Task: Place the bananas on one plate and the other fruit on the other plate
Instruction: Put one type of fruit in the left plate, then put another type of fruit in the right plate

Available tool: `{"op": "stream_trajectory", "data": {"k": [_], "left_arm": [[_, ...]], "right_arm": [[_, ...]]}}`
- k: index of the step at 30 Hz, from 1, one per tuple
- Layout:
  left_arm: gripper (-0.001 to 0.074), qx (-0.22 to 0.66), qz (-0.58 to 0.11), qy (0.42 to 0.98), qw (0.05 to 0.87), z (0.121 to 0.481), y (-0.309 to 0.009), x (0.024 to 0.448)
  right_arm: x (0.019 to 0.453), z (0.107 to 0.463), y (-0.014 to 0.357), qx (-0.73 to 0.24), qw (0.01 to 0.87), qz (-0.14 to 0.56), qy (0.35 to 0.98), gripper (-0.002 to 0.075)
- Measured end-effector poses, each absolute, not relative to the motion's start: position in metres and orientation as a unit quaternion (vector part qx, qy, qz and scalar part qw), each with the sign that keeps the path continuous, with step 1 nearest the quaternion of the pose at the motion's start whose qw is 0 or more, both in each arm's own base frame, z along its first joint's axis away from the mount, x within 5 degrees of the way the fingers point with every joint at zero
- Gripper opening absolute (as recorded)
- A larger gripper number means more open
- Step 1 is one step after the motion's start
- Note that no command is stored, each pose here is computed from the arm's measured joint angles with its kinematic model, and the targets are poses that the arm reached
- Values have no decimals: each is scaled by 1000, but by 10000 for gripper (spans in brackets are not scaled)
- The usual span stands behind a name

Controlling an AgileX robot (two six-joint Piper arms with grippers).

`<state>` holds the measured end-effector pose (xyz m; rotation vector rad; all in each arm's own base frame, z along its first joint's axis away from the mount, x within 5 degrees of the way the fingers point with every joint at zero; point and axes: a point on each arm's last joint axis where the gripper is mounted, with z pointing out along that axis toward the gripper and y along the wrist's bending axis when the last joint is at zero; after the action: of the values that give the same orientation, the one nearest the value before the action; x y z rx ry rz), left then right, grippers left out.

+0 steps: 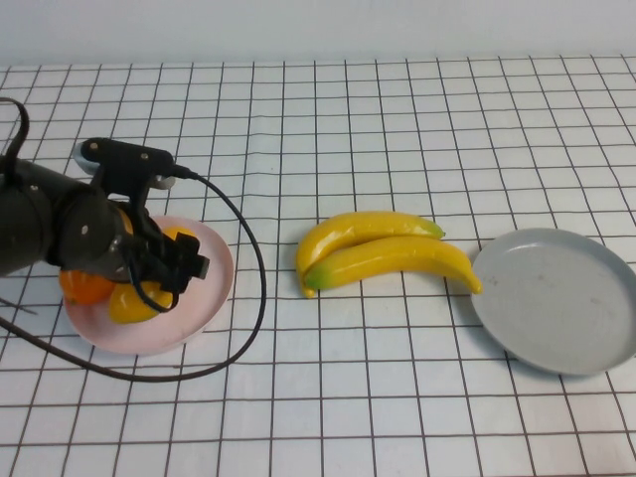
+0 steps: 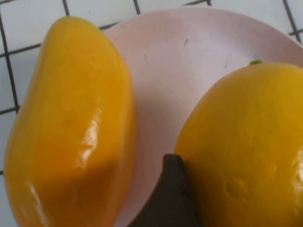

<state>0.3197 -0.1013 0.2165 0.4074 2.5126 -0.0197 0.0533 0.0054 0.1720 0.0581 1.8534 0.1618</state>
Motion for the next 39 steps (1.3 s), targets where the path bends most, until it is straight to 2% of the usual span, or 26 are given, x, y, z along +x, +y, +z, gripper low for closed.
{"op": "stream_trajectory", "data": {"k": [12, 17, 22, 26, 30, 31, 33, 36, 37, 39], "left_arm": [[540, 171, 14, 940, 294, 213, -99, 322], [658, 170, 16, 943, 285, 212, -98, 321], [668, 170, 20, 946, 274, 213, -97, 318], [668, 165, 20, 943, 290, 231, -94, 311], [662, 157, 5, 924, 350, 272, -91, 295], [650, 159, -1, 915, 370, 285, -91, 288], [562, 167, -12, 897, 409, 311, -92, 271], [317, 176, -27, 876, 449, 338, -91, 243], [213, 178, -31, 871, 458, 343, -90, 234], [91, 171, -46, 864, 471, 349, -85, 212]], "right_arm": [[53, 172, 5, 25, 597, 70, 799, -16], [53, 172, 5, 25, 597, 70, 799, -16], [53, 172, 5, 25, 597, 70, 799, -16], [53, 172, 5, 25, 597, 70, 799, -16], [53, 172, 5, 25, 597, 70, 799, -16], [53, 172, 5, 25, 597, 70, 799, -16], [53, 172, 5, 25, 597, 70, 799, -16], [53, 172, 5, 25, 597, 70, 799, -16], [53, 172, 5, 25, 597, 70, 799, -16], [53, 172, 5, 25, 597, 70, 799, -16]]}}
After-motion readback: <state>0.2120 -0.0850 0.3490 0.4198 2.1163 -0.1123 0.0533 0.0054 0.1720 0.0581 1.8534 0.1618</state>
